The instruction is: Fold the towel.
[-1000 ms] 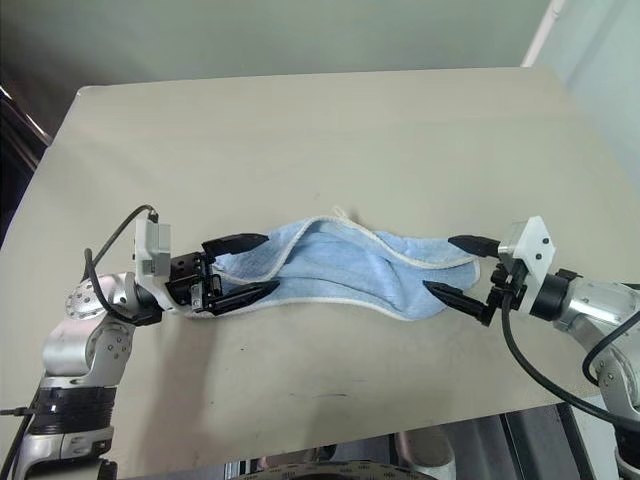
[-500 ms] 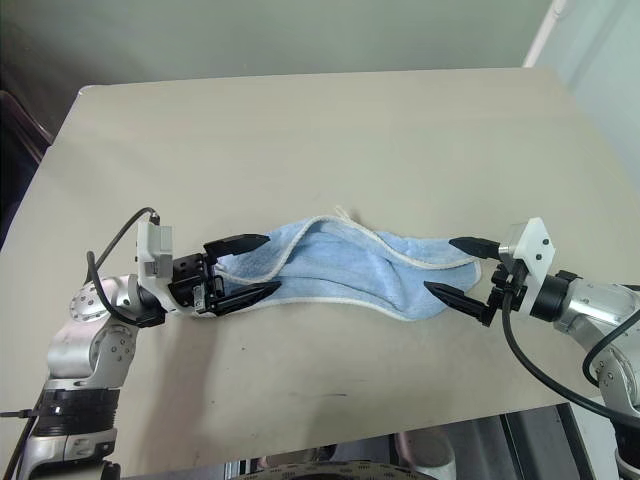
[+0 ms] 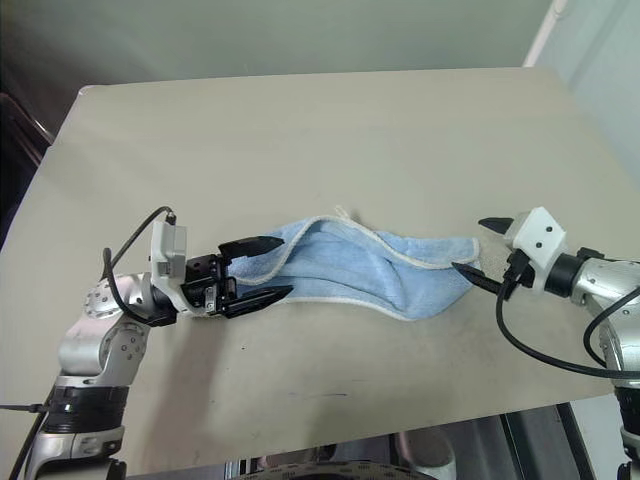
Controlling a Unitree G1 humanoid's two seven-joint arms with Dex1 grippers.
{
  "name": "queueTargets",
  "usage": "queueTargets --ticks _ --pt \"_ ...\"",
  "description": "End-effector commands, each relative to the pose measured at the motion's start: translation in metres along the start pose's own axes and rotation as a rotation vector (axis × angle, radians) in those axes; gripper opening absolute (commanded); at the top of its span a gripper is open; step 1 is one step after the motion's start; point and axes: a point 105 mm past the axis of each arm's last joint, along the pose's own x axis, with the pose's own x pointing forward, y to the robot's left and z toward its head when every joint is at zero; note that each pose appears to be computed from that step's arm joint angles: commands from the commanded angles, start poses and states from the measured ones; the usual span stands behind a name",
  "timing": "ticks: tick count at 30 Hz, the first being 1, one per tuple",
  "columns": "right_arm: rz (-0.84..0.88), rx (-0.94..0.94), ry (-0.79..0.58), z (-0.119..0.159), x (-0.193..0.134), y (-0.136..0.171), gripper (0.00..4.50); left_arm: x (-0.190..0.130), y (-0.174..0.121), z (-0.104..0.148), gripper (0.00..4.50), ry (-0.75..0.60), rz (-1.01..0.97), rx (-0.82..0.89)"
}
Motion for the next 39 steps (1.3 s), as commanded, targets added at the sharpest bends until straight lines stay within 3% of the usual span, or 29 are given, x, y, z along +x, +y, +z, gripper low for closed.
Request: queueTargets --ticks 1,17,32,39 --pt "0.033 -0.101 0.031 -0.002 -0.003 -0.001 4.48 0.003 0.0 0.006 4.5 -0.006 -0.021 0.034" --pt "0.13 -0.318 0.148 -0.027 0.019 -0.009 4.48 0.004 -0.011 -0.003 4.5 0.017 -0.044 -0.015" --pt "0.035 -0.383 0.064 -0.018 0.031 -0.038 4.48 0.001 -0.008 -0.003 4.5 0.024 -0.018 0.015" --pt "0.134 -0.392 0.051 -0.023 0.03 -0.03 4.48 -0.001 -0.005 -0.002 4.5 0.024 -0.001 0.023"
